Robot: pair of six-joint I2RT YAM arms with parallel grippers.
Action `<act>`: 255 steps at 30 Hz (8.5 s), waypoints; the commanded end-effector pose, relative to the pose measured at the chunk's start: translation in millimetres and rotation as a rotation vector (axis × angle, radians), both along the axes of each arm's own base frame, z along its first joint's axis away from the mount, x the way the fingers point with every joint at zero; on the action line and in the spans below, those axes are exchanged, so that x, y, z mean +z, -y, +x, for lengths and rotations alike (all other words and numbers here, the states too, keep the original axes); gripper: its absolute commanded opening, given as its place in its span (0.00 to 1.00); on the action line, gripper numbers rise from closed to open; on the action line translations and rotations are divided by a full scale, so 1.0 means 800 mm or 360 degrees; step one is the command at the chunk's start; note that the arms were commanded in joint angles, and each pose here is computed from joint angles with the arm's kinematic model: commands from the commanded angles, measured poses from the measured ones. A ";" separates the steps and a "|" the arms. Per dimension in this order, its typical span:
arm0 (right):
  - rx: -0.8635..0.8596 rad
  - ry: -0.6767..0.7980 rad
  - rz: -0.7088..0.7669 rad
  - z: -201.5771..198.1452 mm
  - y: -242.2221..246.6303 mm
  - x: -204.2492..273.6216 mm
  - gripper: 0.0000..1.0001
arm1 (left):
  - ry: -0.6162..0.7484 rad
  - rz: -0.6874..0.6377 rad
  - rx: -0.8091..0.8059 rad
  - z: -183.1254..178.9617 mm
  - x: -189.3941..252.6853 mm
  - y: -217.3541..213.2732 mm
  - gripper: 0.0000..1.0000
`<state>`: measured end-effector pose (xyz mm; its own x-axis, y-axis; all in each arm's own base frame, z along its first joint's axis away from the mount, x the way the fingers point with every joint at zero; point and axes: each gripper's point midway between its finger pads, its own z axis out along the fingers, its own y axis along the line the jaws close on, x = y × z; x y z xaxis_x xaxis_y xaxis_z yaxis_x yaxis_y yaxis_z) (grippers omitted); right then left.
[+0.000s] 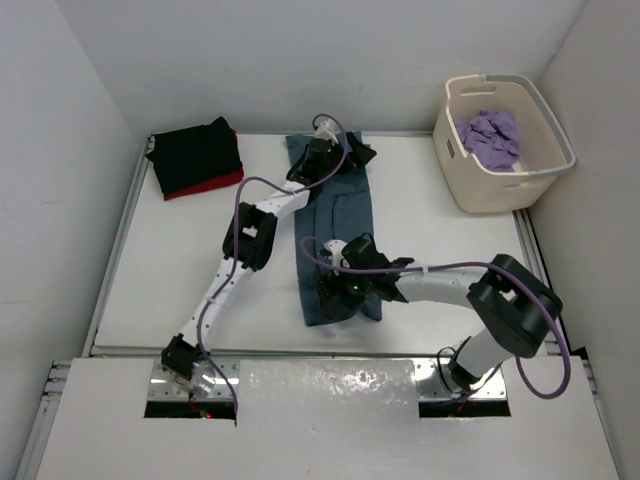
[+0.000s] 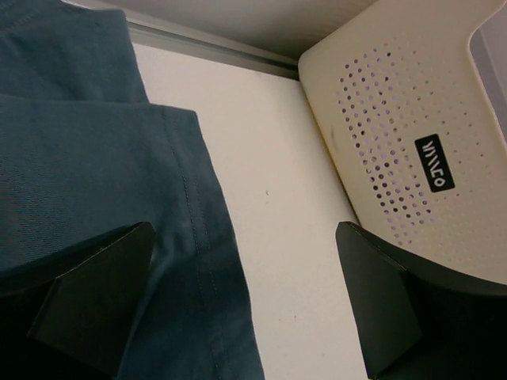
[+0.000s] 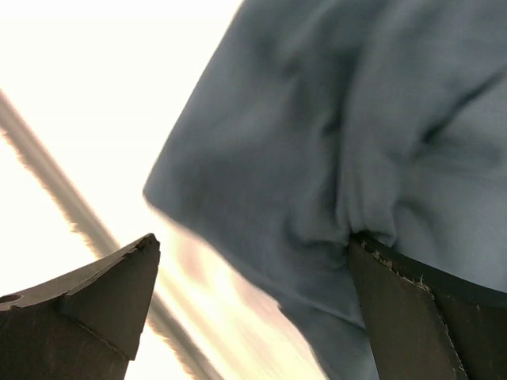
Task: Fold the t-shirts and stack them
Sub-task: Rotate the tshirt 90 degrees, then grab the bottom of the folded rectangular tshirt with both arms
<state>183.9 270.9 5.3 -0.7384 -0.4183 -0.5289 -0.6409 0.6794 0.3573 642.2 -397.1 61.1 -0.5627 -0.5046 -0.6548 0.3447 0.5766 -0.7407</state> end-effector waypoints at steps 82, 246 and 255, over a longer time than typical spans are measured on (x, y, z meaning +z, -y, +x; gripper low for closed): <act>-0.0327 -0.0551 0.0231 -0.134 0.114 -0.018 0.00 | -0.1511 0.1114 -0.0539 -0.684 -0.084 -0.227 0.00; -0.0353 -0.0389 0.0037 -0.120 0.116 -0.002 0.00 | -0.1320 0.1109 -0.0545 -0.714 -0.034 -0.188 0.00; -0.0363 -0.0399 0.0044 -0.122 0.116 -0.005 0.00 | -0.1347 0.1269 -0.0493 -0.711 -0.060 -0.205 0.44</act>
